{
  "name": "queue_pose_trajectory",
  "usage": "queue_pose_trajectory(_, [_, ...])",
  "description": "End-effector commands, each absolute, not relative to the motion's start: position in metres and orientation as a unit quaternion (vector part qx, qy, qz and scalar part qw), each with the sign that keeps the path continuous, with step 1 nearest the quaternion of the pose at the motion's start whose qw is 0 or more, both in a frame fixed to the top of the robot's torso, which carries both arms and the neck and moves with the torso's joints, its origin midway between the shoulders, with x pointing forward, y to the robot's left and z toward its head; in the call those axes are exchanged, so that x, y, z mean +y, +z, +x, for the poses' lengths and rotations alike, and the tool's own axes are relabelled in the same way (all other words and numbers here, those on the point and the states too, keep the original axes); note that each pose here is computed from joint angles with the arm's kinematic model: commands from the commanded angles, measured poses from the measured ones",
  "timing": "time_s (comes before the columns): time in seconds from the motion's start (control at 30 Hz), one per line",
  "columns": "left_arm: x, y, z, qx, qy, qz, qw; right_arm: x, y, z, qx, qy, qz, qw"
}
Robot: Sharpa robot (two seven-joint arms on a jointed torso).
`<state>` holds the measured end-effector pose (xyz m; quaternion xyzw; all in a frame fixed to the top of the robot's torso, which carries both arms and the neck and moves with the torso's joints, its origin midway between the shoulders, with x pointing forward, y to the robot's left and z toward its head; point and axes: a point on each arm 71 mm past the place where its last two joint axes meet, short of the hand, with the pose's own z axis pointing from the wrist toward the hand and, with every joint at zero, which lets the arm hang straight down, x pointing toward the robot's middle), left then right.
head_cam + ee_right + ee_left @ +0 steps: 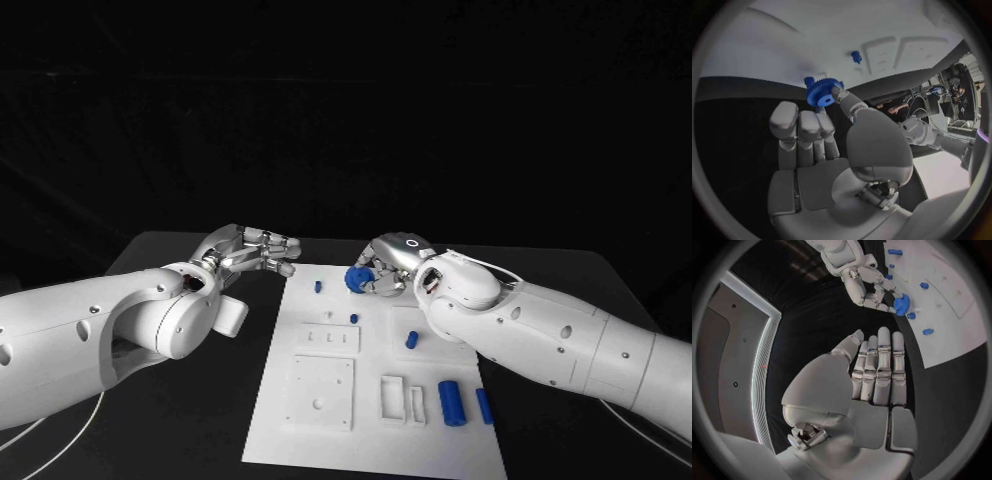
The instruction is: Assemble the parts on the task board
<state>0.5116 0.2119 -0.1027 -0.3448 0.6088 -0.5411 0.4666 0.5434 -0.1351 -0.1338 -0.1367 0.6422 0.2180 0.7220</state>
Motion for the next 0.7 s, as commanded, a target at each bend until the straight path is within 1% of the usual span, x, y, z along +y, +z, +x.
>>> queue_pose_trajectory(0.03, [0.209, -0.101, 0.511, 0.61, -0.547, -0.339, 0.463, -0.129, -0.135, 0.544, 0.628, 0.208, -0.149, 0.735])
queue_pose_trajectory(0.27, [0.208, -0.101, 0.511, 0.61, -0.547, -0.338, 0.463, -0.119, -0.143, 0.545, 0.633, 0.206, -0.158, 0.729])
queue_pose_trajectory(0.5, [0.208, -0.101, 0.512, 0.61, -0.547, -0.338, 0.463, -0.115, -0.153, 0.546, 0.643, 0.2, -0.167, 0.721])
queue_pose_trajectory(0.7, [0.207, -0.101, 0.512, 0.61, -0.547, -0.338, 0.463, -0.114, -0.155, 0.547, 0.637, 0.189, -0.174, 0.727])
